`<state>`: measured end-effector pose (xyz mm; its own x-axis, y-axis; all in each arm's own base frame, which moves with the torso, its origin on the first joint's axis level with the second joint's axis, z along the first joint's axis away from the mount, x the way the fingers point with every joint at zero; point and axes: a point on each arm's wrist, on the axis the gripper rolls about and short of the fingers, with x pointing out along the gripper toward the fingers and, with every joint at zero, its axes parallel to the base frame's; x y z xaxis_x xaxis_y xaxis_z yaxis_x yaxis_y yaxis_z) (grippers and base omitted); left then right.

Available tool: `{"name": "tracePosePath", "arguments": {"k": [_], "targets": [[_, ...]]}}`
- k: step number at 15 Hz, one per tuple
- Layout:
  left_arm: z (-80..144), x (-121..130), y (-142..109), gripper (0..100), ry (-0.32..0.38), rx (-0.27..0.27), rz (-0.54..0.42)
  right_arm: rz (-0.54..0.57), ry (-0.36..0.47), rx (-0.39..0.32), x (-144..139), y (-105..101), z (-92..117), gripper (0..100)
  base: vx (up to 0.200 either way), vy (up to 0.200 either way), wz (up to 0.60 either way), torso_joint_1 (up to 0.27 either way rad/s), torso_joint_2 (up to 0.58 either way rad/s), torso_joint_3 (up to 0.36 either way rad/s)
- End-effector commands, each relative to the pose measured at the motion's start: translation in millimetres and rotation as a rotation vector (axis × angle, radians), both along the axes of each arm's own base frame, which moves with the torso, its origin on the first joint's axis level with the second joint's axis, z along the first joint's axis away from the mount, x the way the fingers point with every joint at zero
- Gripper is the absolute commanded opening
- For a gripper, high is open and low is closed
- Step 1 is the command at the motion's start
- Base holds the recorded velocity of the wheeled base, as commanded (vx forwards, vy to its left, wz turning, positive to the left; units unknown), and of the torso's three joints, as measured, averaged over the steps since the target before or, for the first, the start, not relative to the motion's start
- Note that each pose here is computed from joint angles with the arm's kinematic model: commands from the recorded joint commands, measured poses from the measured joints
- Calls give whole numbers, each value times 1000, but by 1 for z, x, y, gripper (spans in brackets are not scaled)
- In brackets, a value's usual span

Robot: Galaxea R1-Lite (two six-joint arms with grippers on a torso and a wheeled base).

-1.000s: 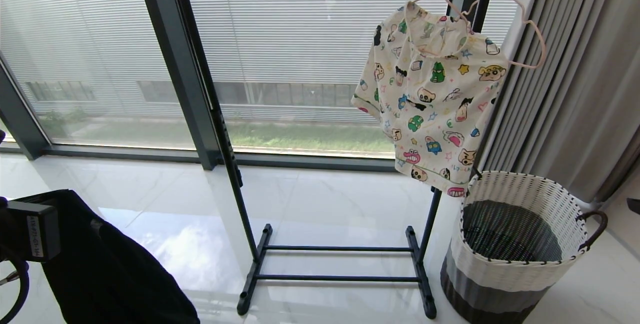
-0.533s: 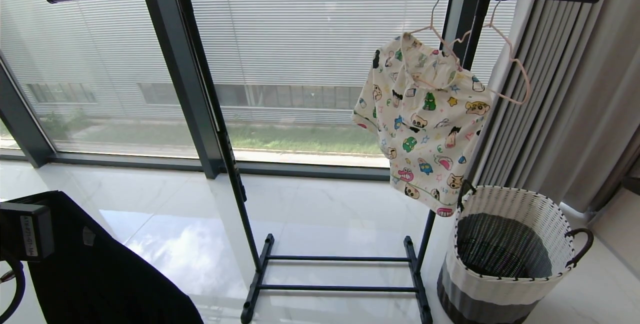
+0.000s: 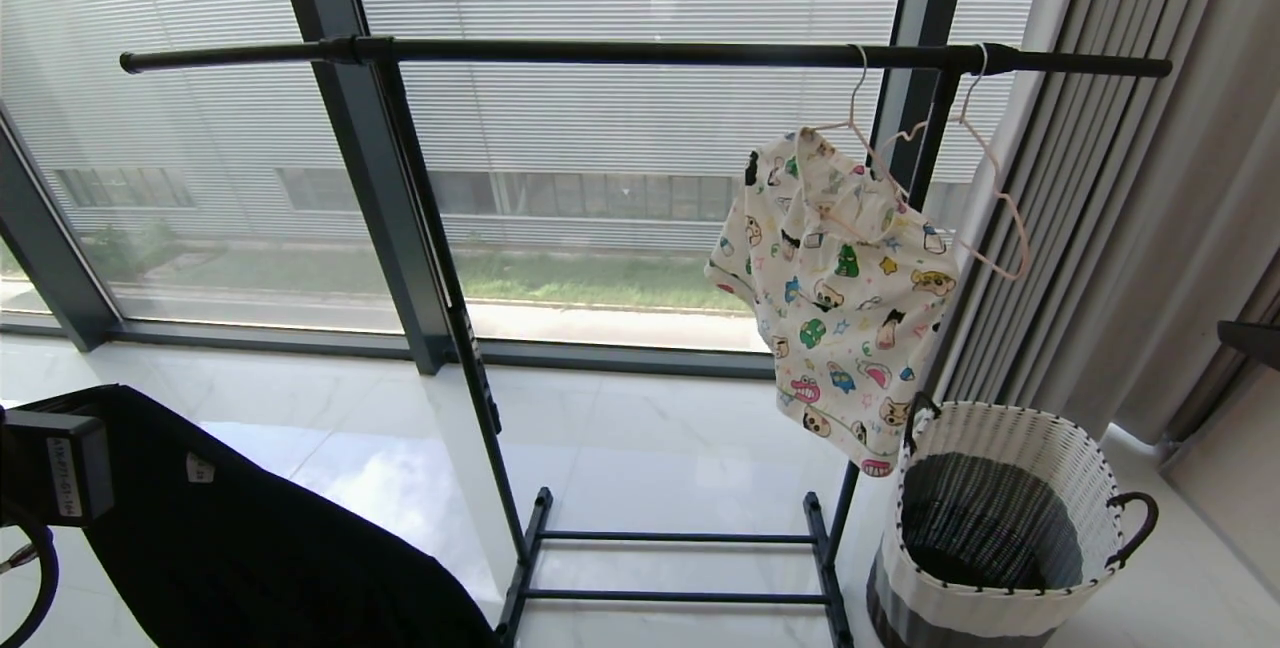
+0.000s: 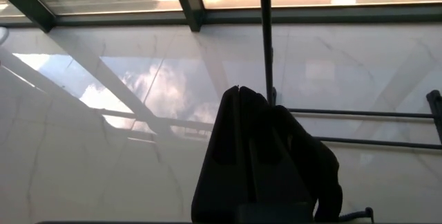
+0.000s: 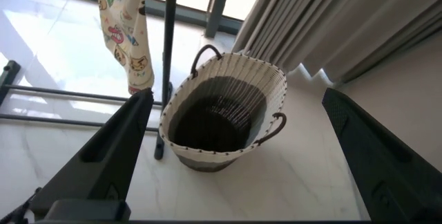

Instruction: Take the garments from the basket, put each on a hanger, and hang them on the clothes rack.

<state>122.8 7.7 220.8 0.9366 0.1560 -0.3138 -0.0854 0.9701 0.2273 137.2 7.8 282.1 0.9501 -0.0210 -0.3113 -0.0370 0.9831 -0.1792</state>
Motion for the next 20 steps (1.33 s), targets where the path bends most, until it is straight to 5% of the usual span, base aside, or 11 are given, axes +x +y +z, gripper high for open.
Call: {"name": "tracePosePath", "arguments": {"k": [1,10,20], "targets": [[-1,0,0,0,2,0,1,1,4,-1,2,0,0,100,0,0,0,222,-496,-276],[-4,-3,0,0,7,0,1,19,-12,8,4,1,-2,100,0,0,0,189,-428,-234],[-3,-7,-1,0,-7,3,-3,136,22,86,26,5,-9,100,200,0,0,10,-14,-8]]}}
